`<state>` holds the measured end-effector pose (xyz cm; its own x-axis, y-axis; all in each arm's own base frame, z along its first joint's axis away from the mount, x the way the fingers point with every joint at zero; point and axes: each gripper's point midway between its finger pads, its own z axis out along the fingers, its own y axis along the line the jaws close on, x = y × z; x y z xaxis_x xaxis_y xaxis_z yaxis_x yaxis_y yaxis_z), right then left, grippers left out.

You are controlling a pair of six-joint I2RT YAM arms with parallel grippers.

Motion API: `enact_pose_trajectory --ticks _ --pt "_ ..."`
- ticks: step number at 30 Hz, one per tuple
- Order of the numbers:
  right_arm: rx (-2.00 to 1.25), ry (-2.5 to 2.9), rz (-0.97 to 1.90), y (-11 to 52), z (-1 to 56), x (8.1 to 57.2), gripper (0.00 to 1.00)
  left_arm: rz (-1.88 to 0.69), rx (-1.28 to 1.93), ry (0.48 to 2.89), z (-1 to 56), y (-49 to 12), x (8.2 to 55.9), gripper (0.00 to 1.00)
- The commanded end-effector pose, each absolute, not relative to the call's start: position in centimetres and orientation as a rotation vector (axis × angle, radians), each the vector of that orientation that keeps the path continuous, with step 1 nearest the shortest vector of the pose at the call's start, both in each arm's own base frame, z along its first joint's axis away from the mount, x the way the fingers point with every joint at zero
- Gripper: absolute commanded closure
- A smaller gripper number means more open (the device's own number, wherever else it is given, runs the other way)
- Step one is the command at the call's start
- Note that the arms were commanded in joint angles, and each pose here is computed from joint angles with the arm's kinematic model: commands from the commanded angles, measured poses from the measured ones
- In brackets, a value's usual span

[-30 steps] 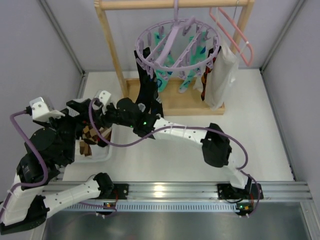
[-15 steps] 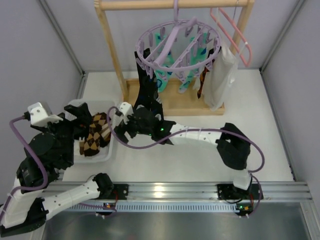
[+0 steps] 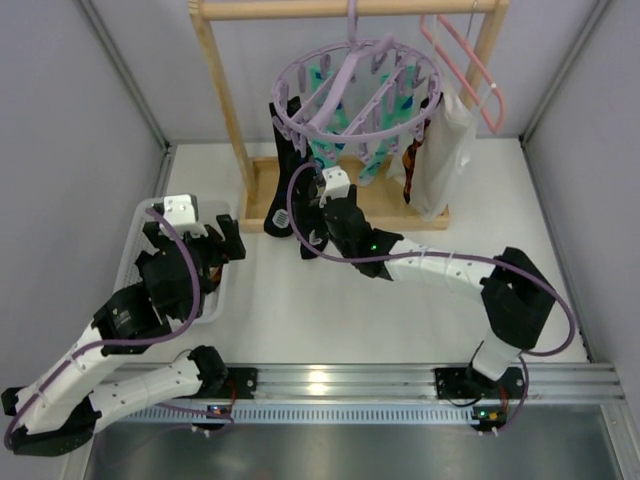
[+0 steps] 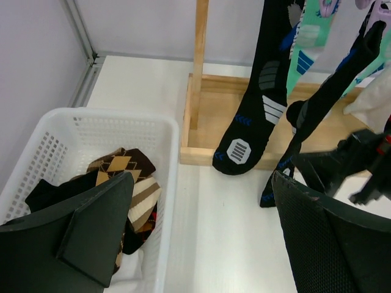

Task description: Remove the socks clipped to the hanger

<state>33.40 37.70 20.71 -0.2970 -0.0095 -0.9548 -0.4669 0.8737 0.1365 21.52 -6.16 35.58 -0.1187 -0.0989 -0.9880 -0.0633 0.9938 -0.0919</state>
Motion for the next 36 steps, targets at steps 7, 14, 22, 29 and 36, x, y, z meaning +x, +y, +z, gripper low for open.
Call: enact_pose_trajectory --ticks 7,14,22,29,36 --pt "-0.037 1.758 0.368 38.7 22.0 41.4 0.05 -0.044 -0.08 1.714 34.3 -7.7 22.1 0.02" --pt "0.046 1.754 0.237 37.7 18.9 42.4 0.29 -0.044 -0.07 1.724 34.2 -8.1 22.3 0.02" --pt "-0.01 1.723 0.17 37.4 17.9 42.7 0.56 -0.077 -0.109 1.704 34.8 -7.6 22.0 0.02" --pt "-0.005 1.665 0.236 36.2 20.2 41.5 0.94 -0.091 -0.111 1.711 35.1 -8.2 22.2 0.02" --pt "-0.177 1.655 0.38 36.2 21.4 36.4 0.96 -0.371 -0.178 1.682 39.3 -11.3 21.9 0.02"
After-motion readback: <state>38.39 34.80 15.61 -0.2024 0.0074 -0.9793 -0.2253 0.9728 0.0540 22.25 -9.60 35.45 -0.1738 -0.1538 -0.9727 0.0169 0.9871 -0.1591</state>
